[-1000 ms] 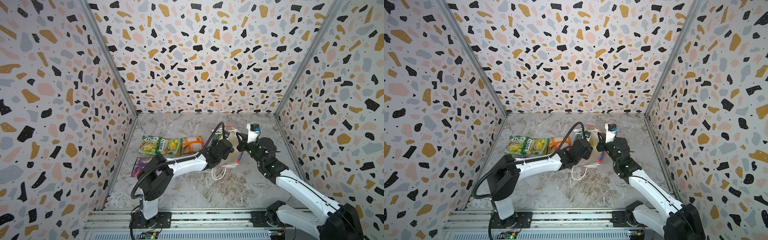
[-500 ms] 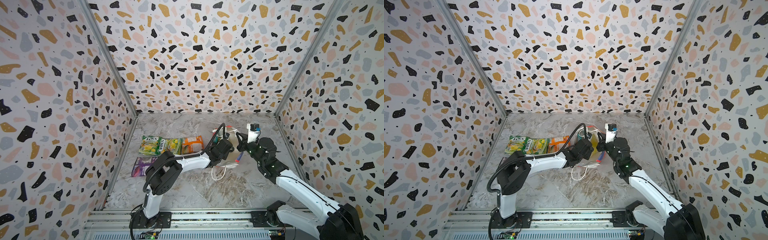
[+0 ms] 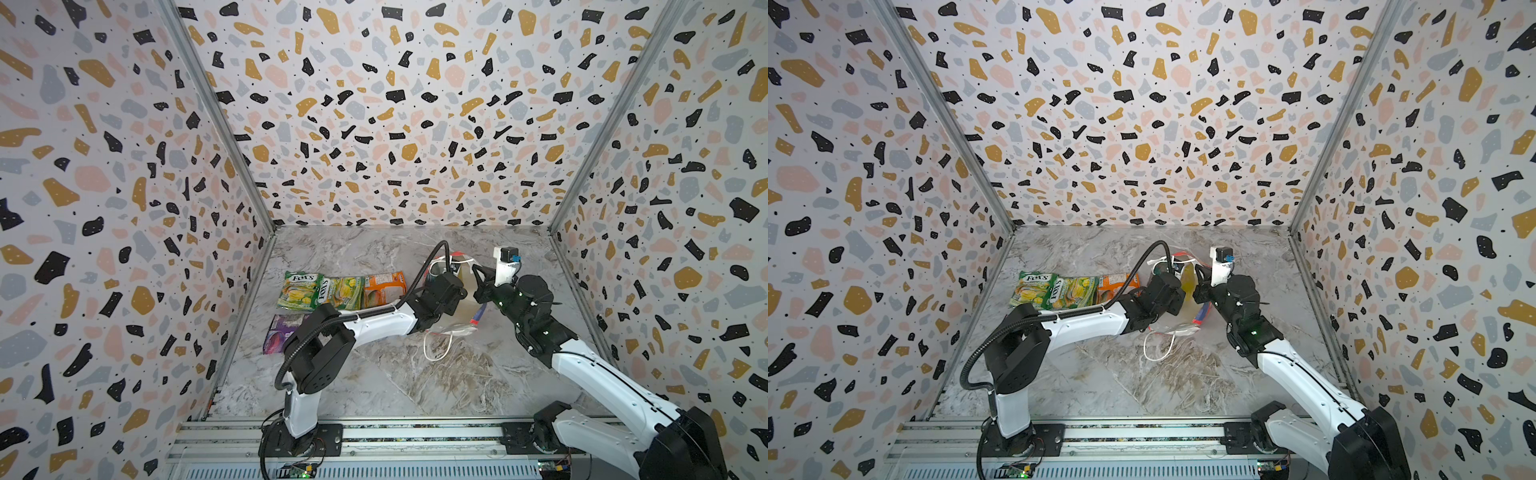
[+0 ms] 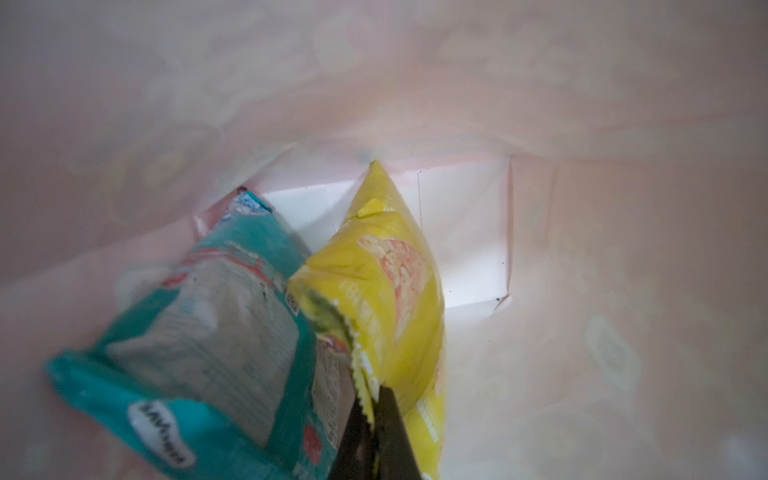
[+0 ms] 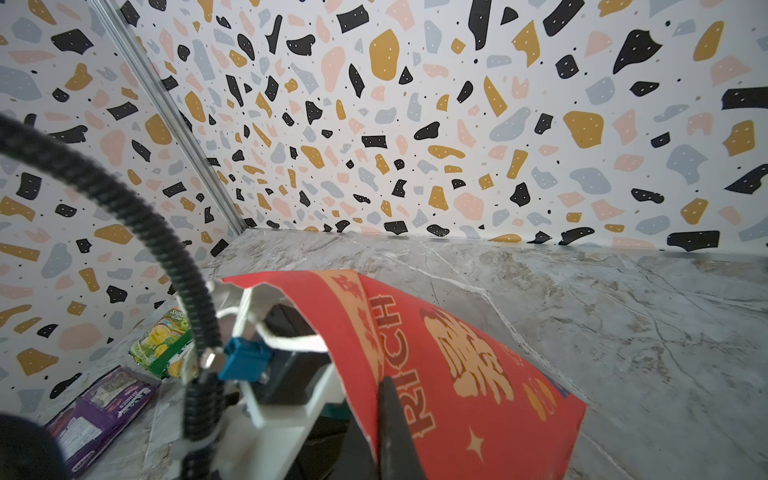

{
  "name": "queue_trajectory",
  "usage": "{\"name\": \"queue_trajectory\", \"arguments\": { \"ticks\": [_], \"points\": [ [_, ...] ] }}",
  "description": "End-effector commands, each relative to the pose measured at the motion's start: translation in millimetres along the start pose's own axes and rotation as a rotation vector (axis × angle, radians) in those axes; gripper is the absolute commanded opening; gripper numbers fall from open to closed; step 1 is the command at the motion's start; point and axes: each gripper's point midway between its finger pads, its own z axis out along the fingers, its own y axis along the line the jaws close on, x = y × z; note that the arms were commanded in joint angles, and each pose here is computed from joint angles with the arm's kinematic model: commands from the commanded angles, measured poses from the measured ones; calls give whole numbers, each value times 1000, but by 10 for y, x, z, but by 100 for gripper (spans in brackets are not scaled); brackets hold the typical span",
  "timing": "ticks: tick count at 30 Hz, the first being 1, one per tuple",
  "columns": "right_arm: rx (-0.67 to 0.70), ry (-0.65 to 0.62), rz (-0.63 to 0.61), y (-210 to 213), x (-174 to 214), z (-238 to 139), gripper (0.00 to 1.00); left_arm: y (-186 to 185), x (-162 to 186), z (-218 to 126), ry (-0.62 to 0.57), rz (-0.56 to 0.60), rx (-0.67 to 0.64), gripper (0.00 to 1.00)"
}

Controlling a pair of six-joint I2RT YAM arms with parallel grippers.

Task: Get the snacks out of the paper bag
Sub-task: 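Close the left gripper on the yellow snack pack inside the bag, then pull the yellow pack up out of the bag with the left gripper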

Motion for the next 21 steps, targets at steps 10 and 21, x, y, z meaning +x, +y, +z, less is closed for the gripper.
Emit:
{"name": "queue_trajectory", "arguments": {
  "ticks": [10,21],
  "points": [
    [0,-83,-2,4,-249,-66,0,-1,-554,-723,-138,-35,134,0],
    [6,-83,12,-16,-264,-55,0,210,-537,-1315,-163,-10,149,0]
  ]
}}
